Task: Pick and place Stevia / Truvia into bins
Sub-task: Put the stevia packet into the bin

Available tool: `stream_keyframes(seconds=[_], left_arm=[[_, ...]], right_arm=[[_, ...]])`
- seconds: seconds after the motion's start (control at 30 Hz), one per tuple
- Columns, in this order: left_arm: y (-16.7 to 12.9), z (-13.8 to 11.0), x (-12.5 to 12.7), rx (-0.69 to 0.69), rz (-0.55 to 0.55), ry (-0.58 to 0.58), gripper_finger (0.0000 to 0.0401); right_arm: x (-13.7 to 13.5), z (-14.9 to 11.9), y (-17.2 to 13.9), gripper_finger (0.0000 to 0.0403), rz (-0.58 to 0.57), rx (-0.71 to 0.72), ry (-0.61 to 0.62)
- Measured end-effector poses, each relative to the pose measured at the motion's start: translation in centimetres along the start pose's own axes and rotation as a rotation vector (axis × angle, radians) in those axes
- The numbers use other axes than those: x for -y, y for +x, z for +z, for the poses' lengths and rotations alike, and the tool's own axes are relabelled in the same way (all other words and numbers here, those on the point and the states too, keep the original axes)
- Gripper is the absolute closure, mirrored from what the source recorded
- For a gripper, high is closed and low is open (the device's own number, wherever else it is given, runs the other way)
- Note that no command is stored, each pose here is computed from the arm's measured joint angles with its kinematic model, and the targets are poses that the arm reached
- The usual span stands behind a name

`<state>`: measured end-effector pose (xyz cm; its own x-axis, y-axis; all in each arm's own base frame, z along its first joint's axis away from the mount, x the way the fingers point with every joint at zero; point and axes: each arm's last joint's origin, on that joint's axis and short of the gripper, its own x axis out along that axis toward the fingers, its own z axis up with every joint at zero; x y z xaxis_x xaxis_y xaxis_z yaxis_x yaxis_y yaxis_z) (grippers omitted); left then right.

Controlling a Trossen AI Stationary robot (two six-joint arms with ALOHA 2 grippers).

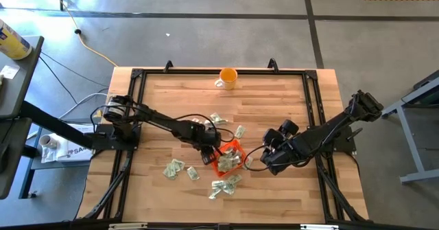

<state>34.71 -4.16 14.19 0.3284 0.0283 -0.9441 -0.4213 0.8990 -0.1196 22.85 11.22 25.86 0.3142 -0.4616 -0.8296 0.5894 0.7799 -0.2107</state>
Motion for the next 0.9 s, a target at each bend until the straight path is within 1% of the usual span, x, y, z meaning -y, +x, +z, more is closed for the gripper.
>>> stream_keyframes(seconds=[0.1, 0.27, 0.3, 0.37, 0.47, 0.63, 0.67, 0.7, 0.77, 0.8, 0.83, 0.9], left_arm=[[0.0, -0.1, -0.1, 0.0, 0.027, 0.03, 0.0266], [0.1, -0.2, -0.3, 0.002, 0.058, 0.053, 0.0366], [0.1, -0.2, -0.3, 0.002, 0.06, 0.053, 0.0378], [-0.3, -0.1, -0.3, 0.009, 0.056, 0.053, 0.038], [-1.3, -0.2, -0.5, 0.016, 0.058, 0.048, 0.0371], [-6.4, 1.1, -0.1, 0.143, -0.002, 0.022, 0.038], [-7.3, 1.3, 0.0, 0.167, -0.024, 0.023, 0.038], [-8.2, 1.7, 0.3, 0.188, -0.069, 0.026, 0.038], [-9.7, 2.6, 1.0, 0.232, -0.215, 0.031, 0.0378], [-10.0, 2.8, 1.4, 0.227, -0.281, 0.041, 0.0375], [-10.1, 2.9, 1.6, 0.217, -0.345, 0.051, 0.0373], [-9.2, 3.1, 2.7, 0.196, -0.448, 0.079, 0.0366]], right_arm=[[0.0, 0.0, 0.0, 0.0078, 0.001, 0.0, 0.01], [0.0, 0.1, 0.0, 0.0078, 0.0, 0.003, 0.013], [0.0, 0.1, 0.0, 0.0078, -0.001, 0.003, 0.013], [0.0, 0.1, 0.0, 0.0078, -0.001, 0.003, 0.013], [0.0, 0.1, 0.0, 0.0078, -0.001, 0.004, 0.013], [0.0, 0.1, 0.0, 0.0078, -0.003, 0.006, 0.009], [0.0, 0.1, 0.0, 0.0078, -0.004, 0.005, 0.008], [0.1, 0.0, 0.0, 0.0078, -0.007, 0.004, 0.005], [0.2, 0.0, 0.0, 0.0078, -0.016, 0.0, -0.016], [0.2, 0.0, 0.1, 0.0078, -0.019, -0.003, -0.033], [0.2, -0.1, 0.1, 0.0078, -0.02, -0.004, -0.05], [0.2, -0.4, 0.4, 0.0078, -0.021, -0.022, -0.082]])
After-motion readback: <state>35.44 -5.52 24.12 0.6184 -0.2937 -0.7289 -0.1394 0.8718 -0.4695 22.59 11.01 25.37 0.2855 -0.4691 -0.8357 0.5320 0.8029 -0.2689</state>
